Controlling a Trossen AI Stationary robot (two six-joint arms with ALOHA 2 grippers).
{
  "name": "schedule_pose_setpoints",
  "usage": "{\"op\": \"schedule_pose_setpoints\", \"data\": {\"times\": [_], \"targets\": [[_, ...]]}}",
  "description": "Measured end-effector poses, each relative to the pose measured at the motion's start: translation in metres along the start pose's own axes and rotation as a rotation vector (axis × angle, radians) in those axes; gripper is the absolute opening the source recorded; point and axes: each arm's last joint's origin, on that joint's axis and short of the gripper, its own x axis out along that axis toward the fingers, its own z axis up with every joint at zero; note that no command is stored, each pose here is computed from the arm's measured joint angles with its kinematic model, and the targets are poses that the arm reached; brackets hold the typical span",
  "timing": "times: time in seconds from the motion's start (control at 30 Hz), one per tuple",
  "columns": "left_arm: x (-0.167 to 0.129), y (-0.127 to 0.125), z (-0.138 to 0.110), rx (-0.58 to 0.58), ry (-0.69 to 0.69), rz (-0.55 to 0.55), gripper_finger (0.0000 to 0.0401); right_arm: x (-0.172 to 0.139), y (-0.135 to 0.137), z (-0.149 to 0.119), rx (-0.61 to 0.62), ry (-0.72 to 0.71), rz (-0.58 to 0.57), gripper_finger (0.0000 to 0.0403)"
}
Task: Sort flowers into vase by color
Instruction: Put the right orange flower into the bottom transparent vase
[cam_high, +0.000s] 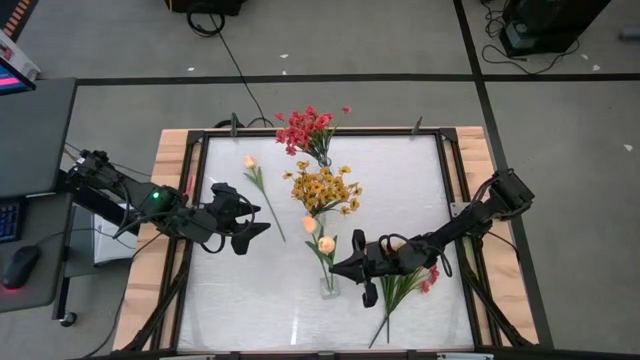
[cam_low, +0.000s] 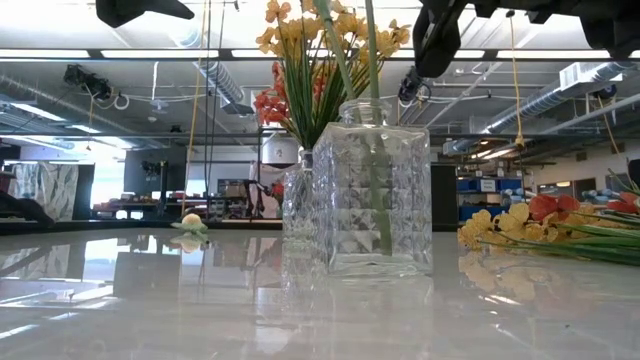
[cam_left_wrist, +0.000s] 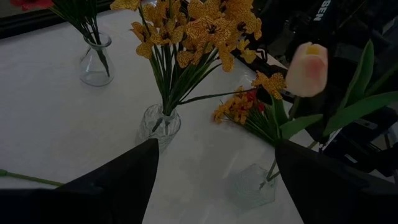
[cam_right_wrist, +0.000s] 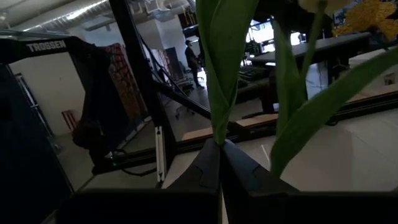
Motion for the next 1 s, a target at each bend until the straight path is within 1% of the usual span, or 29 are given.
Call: {"op": "schedule_pose_setpoints", "data": {"times": [0.1,0.3,0.4,0.73,1.0], "targets": [[0.0000,0.0000,0.0000,0.000,0.000,0.000,0.0327,0.0002,-0.0003,0.0001,0.000,0.002,0.007,0.0023],[-0.0001,0.0000,0.0000,0.000,0.000,0.000,0.0327,0.0003,-0.0005,-0.0002,-0.001,0.005,0.006,0.0059],[-0.0001,0.0000,0.0001,0.000,0.000,0.000,0.0327,0.0004,-0.0008,-0.0005,-0.003,0.008,0.004,0.0069],[0.0000,0.0000,0.0000,0.000,0.000,0.000,0.0327,0.0010,-0.0025,-0.0003,-0.004,0.009,-0.003,0.0075],[0.0000,0.0000,0.0000,0.000,0.000,0.000,0.0327,0.0015,-0.0029,0.0013,0.045,0.001,0.019,0.0075]]}}
